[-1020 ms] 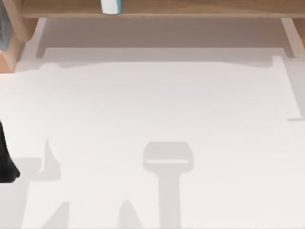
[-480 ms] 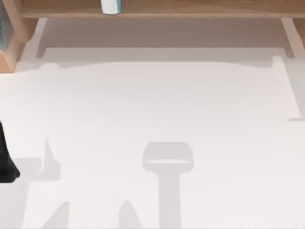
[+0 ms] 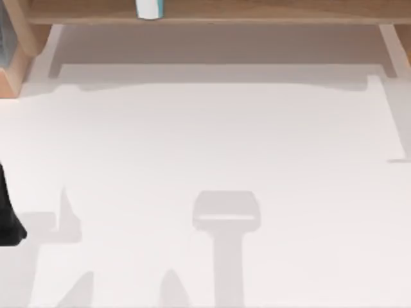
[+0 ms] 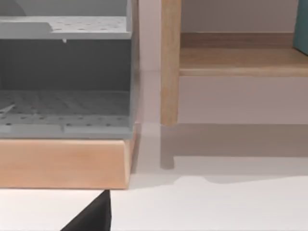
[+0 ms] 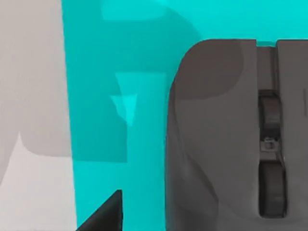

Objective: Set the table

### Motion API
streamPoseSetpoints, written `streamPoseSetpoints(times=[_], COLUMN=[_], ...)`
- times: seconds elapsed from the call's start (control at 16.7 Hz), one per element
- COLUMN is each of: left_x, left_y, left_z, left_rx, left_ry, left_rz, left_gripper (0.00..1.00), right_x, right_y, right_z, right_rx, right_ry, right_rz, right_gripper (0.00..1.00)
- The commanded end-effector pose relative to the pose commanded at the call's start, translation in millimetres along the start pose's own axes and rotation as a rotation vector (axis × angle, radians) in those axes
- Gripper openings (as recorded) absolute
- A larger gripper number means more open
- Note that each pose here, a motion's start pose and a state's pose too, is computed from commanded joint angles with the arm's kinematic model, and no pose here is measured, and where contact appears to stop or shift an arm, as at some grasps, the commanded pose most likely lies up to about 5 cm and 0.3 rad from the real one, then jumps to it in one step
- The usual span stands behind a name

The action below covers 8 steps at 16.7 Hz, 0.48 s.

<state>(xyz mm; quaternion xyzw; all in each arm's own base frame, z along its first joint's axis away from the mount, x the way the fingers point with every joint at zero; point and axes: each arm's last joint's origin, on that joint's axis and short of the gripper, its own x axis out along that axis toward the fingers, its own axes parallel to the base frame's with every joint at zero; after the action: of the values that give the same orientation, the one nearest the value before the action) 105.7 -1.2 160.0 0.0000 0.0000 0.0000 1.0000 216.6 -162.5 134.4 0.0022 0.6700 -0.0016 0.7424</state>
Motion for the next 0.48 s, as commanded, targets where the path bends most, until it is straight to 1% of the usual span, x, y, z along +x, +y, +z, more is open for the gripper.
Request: streamPoseSetpoints(times=[0.36, 0.48], left_x=[0.0, 0.0], left_y=[0.0, 0.0], left_z=[0.0, 0.0], left_rx=[0.000, 0.000], left_ry=[0.000, 0.000], left_rz=[0.000, 0.000], left_gripper=[1.00, 1.00], right_x=[-0.2, -3.9], right_y=[0.0, -3.1], right_z=[0.1, 3.0], right_rx=[0.000, -0.009], right_ry=[-0.001, -0.037], right_rz=[-0.001, -0.023], right_gripper=[1.00, 1.00])
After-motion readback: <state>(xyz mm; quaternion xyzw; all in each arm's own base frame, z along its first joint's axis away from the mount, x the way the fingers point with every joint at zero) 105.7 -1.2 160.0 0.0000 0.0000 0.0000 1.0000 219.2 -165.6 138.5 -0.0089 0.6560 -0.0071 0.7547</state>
